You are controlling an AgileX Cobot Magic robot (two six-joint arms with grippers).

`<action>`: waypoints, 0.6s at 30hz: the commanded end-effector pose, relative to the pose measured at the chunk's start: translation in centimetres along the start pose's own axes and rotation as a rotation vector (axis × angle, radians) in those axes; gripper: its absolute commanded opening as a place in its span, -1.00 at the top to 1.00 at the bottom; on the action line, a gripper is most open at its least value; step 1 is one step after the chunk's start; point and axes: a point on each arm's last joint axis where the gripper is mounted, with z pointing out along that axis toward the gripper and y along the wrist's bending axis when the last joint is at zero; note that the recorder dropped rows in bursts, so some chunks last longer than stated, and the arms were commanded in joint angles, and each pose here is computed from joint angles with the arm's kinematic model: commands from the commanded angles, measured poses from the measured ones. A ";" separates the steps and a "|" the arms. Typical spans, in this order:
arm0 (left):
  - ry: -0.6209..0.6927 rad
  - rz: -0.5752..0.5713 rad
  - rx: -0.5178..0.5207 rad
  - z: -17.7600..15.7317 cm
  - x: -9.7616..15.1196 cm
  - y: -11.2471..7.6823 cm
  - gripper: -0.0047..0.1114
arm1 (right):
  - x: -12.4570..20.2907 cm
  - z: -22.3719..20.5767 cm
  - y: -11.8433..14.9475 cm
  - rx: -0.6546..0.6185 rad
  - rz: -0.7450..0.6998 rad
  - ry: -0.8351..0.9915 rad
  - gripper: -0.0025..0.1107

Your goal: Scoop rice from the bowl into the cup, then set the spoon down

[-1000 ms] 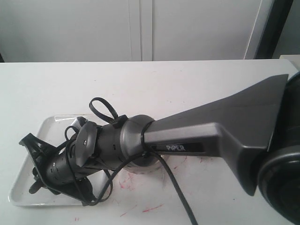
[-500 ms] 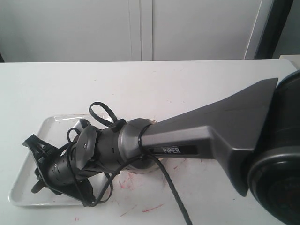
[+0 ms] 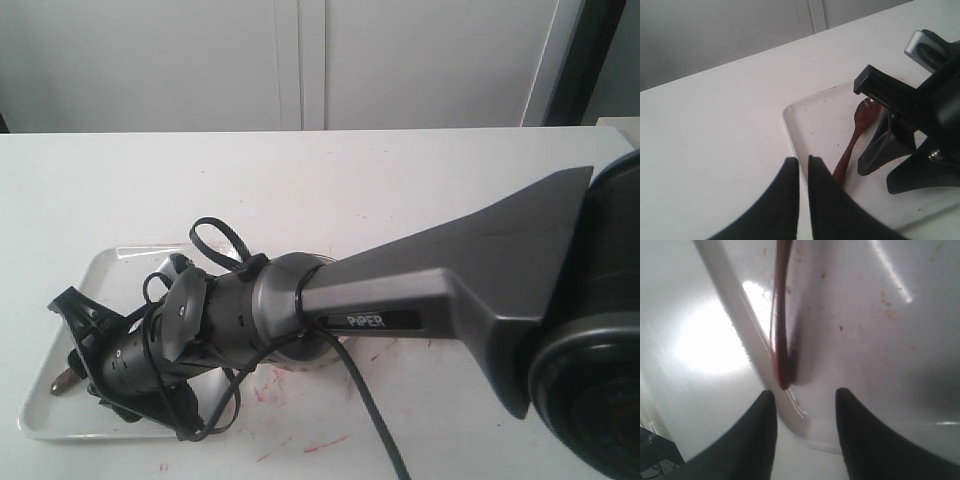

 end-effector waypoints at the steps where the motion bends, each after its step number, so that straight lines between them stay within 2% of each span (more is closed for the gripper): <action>1: -0.005 -0.005 -0.002 0.0 -0.1 0.0 0.67 | 0.0 -0.2 0.3 -0.012 -0.007 -0.005 0.26; 6: -0.005 -0.005 -0.002 0.0 -0.1 0.0 0.67 | 0.1 -0.4 0.5 -0.013 -0.017 0.002 0.27; 9: -0.005 -0.005 -0.002 0.0 -0.1 0.0 0.67 | 0.1 -1.1 1.6 -0.051 -0.086 -0.010 0.33; 18: -0.005 -0.005 -0.002 0.0 -0.1 0.0 0.67 | 0.0 -5.5 6.2 -0.224 -0.296 -0.102 0.96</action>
